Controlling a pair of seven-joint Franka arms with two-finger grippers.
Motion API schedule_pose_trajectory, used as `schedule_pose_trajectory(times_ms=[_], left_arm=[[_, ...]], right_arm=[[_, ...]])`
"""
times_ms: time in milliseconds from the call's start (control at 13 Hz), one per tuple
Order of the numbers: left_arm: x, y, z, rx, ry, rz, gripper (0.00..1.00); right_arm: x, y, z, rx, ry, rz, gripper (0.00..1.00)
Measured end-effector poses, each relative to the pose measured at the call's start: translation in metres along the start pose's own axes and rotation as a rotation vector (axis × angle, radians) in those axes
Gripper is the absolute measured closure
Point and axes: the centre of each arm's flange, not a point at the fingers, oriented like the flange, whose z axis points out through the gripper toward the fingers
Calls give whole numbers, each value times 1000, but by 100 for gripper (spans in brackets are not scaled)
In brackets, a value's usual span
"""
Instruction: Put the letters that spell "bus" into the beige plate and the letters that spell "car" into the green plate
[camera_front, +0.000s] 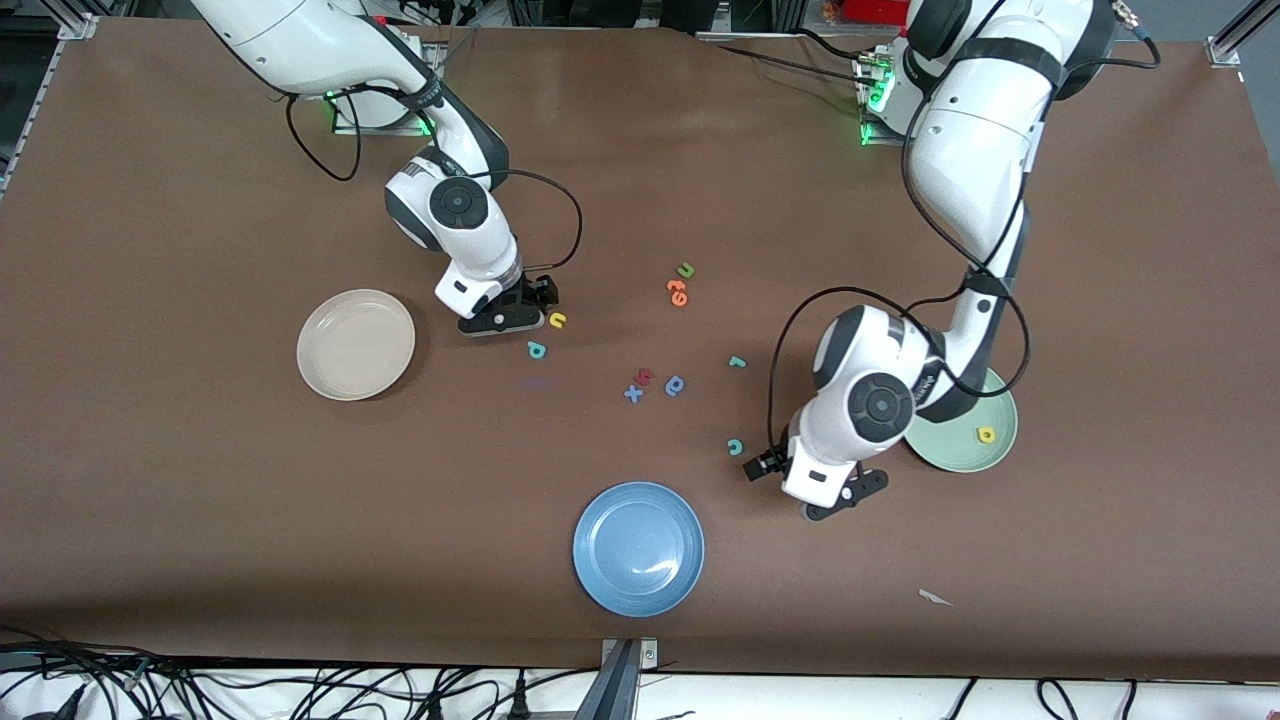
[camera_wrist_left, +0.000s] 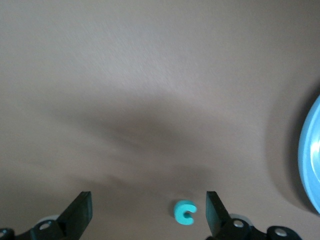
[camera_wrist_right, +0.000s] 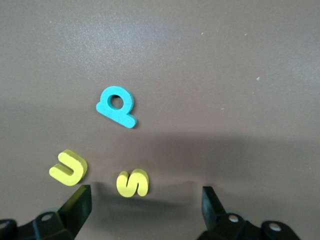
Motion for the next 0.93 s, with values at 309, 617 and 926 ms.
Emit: schedule_pose_trajectory(times_ms=[309,617,926], left_arm=[[-23,20,11,-4,5,-45,0],[-35,26,41,9,30,-64,4],[-38,28,48,14,36,-61,19]], right_arm=[[-3,-2,6,15,3,-5,8],[-4,-2,8,19,6,-9,24],[-4,-4,5,22,20,-25,48]])
